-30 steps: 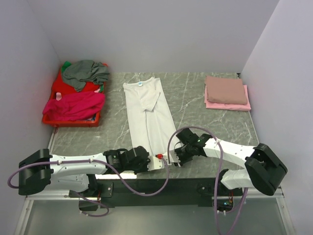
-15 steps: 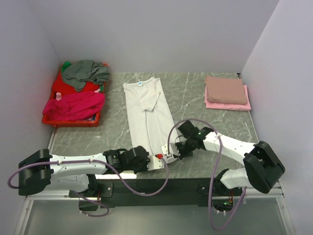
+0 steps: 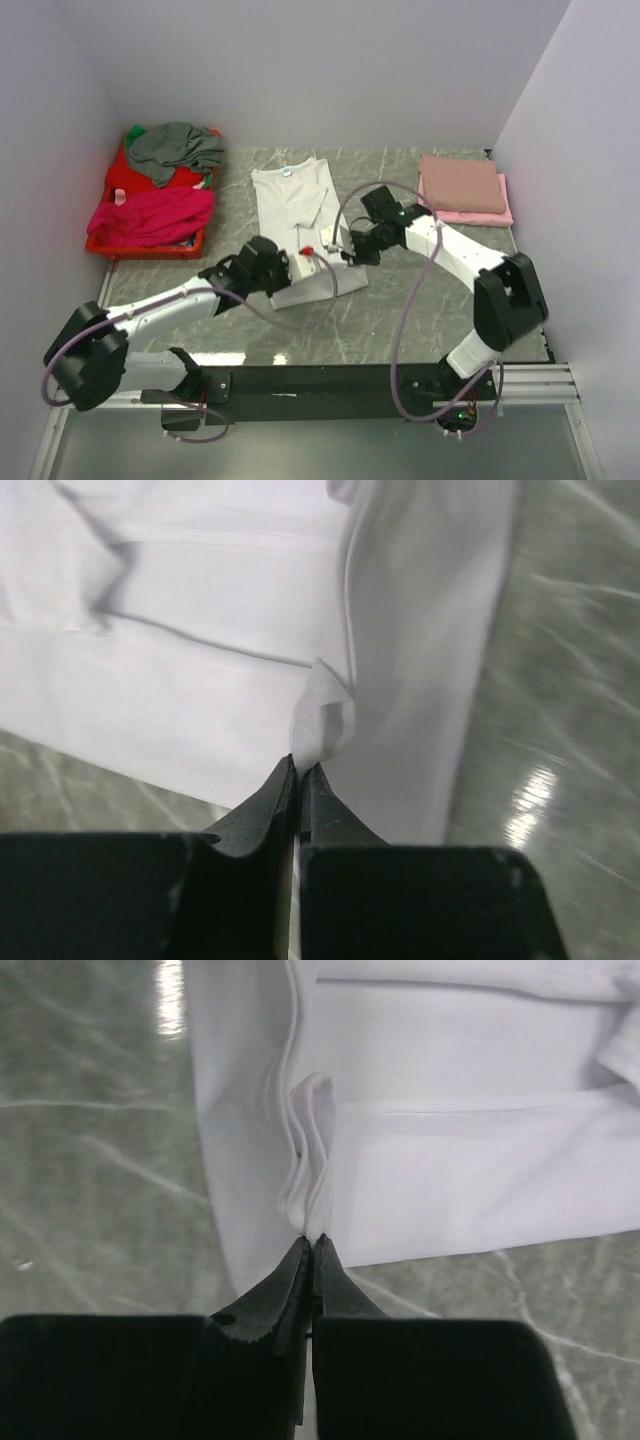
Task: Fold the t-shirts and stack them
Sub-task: Fold the tshirt, then neatly place the folded tshirt to the corner
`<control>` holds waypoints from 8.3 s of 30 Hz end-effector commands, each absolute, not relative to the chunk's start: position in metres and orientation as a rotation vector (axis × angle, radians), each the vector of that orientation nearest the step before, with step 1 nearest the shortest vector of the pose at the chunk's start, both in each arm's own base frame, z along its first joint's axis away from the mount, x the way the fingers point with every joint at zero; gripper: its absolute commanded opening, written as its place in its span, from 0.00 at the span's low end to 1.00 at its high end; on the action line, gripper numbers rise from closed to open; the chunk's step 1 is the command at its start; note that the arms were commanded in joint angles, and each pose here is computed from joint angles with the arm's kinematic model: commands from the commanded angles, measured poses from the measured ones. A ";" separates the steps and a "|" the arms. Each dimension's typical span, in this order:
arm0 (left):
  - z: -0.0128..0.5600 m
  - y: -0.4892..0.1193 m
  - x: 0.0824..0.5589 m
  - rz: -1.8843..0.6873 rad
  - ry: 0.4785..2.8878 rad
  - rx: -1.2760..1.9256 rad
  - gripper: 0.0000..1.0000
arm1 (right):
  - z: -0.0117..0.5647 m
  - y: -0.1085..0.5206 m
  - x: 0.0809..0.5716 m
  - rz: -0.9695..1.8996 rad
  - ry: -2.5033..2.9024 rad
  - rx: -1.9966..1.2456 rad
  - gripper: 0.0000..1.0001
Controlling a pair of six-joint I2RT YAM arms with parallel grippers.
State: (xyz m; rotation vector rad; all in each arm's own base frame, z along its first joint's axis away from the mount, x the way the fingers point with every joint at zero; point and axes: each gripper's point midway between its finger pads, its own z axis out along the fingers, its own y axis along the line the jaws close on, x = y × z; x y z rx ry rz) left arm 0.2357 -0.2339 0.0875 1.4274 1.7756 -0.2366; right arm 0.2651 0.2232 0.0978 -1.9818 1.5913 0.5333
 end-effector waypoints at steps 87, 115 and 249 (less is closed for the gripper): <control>0.025 -0.183 0.308 0.148 1.882 1.453 0.58 | 0.016 0.220 0.342 0.244 1.726 -2.002 0.65; 0.059 -0.243 0.147 -0.592 1.809 1.721 0.00 | 0.067 0.163 0.180 0.669 1.789 -2.123 0.00; 0.254 -0.077 0.295 -0.454 1.701 0.099 0.95 | 0.110 0.167 0.548 0.410 2.491 -0.374 0.00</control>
